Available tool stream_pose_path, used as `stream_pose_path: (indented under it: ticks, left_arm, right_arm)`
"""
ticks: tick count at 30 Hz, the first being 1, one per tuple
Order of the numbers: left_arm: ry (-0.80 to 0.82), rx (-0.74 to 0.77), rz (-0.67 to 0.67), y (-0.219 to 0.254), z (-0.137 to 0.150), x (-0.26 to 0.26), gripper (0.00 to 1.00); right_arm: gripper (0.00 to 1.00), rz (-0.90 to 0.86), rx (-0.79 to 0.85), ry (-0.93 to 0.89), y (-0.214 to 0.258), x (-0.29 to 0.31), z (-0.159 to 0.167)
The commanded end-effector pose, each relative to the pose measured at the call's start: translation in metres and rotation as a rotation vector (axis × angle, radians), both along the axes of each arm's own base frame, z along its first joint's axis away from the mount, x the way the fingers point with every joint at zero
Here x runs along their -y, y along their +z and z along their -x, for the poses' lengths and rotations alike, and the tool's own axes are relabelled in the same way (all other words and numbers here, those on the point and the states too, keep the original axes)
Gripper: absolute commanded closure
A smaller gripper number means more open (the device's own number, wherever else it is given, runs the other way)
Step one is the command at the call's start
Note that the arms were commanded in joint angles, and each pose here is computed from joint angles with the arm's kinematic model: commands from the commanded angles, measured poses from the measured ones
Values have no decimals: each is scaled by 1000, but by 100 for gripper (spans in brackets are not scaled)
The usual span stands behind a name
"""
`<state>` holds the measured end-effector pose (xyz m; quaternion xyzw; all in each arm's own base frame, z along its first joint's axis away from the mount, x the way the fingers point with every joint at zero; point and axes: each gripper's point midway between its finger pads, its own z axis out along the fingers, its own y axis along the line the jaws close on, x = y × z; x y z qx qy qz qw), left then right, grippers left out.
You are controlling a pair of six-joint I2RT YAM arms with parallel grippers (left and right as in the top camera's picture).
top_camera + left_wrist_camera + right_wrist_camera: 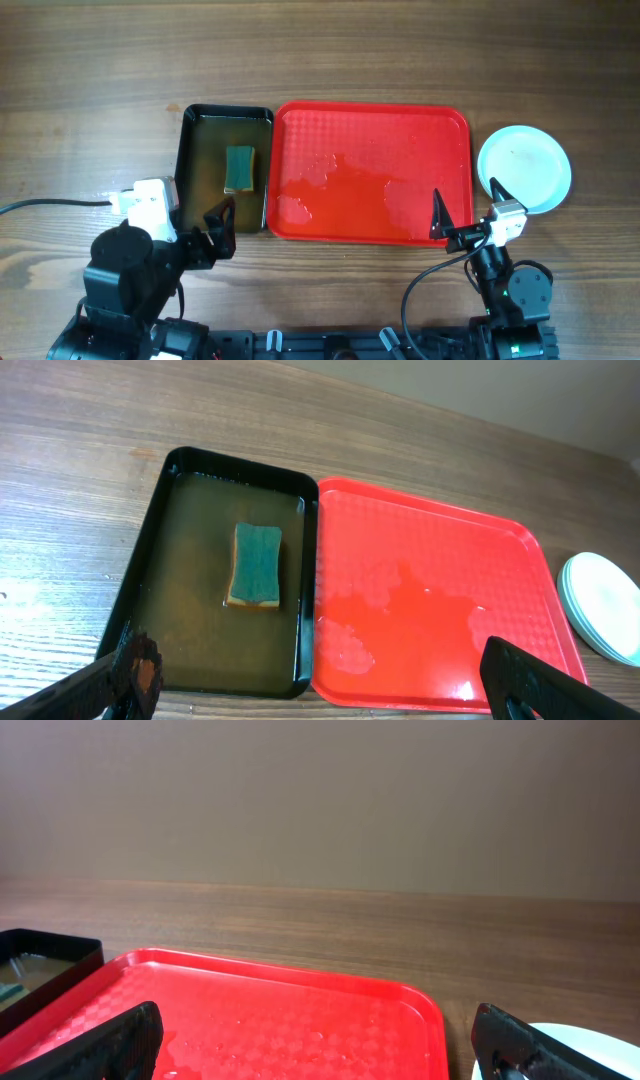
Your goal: Clean dirty plates on tray and stack at the side
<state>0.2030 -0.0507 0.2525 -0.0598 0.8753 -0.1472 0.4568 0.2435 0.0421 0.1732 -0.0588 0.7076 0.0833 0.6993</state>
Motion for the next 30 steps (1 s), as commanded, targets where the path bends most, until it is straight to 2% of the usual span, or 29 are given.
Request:
stream_pose_path:
  ticks: [1, 5, 8, 12, 17, 25, 27, 30]
  left_arm:
    - [11, -1, 0, -2, 0, -1, 0]
    - [49, -41, -42, -12, 8, -15, 0]
    - [121, -35, -21, -29, 14, -29, 0]
    - [186, 96, -1, -58, 4, -41, 0]
    - [174, 310, 43, -77, -19, -37, 0]
    - [148, 651, 84, -56, -42, -33, 0]
    - [131, 659, 48, -56, -42, -32, 0]
    - [84, 499, 32, -96, -41, -24, 0]
  right_arm:
    - [1, 8, 14, -13, 3, 2, 0]
    - [1, 7, 14, -13, 3, 2, 0]
    - [1, 7, 14, -13, 3, 2, 0]
    - [1, 7, 14, -13, 3, 2, 0]
    - [1, 7, 14, -13, 3, 2, 0]
    - [0, 7, 14, -13, 3, 2, 0]
    - [1, 7, 14, -13, 3, 2, 0]
    - [1, 7, 14, -13, 3, 2, 0]
